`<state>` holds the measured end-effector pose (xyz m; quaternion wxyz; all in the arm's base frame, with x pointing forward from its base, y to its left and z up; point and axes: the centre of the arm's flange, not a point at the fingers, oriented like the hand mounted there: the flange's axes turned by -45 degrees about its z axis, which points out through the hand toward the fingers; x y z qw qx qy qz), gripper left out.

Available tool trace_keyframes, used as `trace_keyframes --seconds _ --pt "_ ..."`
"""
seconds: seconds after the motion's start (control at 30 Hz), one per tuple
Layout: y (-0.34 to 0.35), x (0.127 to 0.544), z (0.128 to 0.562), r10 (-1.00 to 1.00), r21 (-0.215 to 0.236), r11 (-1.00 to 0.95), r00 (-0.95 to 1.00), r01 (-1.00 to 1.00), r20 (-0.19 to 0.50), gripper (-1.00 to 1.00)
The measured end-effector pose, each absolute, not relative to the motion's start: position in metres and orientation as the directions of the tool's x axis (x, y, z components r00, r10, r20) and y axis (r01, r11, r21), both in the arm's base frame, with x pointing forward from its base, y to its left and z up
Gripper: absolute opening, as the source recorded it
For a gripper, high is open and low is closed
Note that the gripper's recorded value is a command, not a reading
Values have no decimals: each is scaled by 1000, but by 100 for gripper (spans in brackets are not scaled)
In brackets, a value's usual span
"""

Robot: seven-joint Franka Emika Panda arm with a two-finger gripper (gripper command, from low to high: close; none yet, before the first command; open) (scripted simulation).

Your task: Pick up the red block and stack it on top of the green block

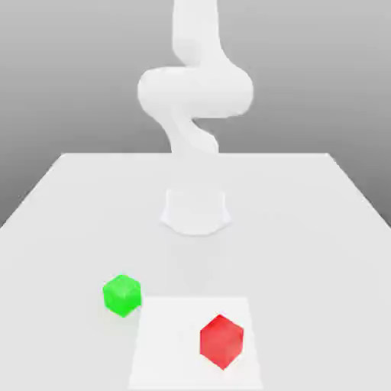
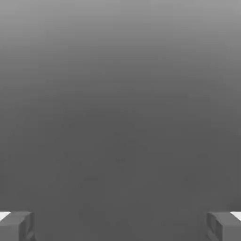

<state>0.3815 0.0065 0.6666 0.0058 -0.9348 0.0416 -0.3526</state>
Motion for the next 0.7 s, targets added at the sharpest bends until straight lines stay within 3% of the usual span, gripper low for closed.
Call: trace_keyframes --seconds 0.17,0.33,0.5,0.7 --pt "16 437 567 -224 -81 -974 822 -214 523 0" --pt "22 466 463 -360 -92 -931 852 -352 380 0" --pt "27 470 359 -490 -77 -870 841 -486 230 0" --pt "38 445 242 -631 -24 -776 775 -630 51 0"
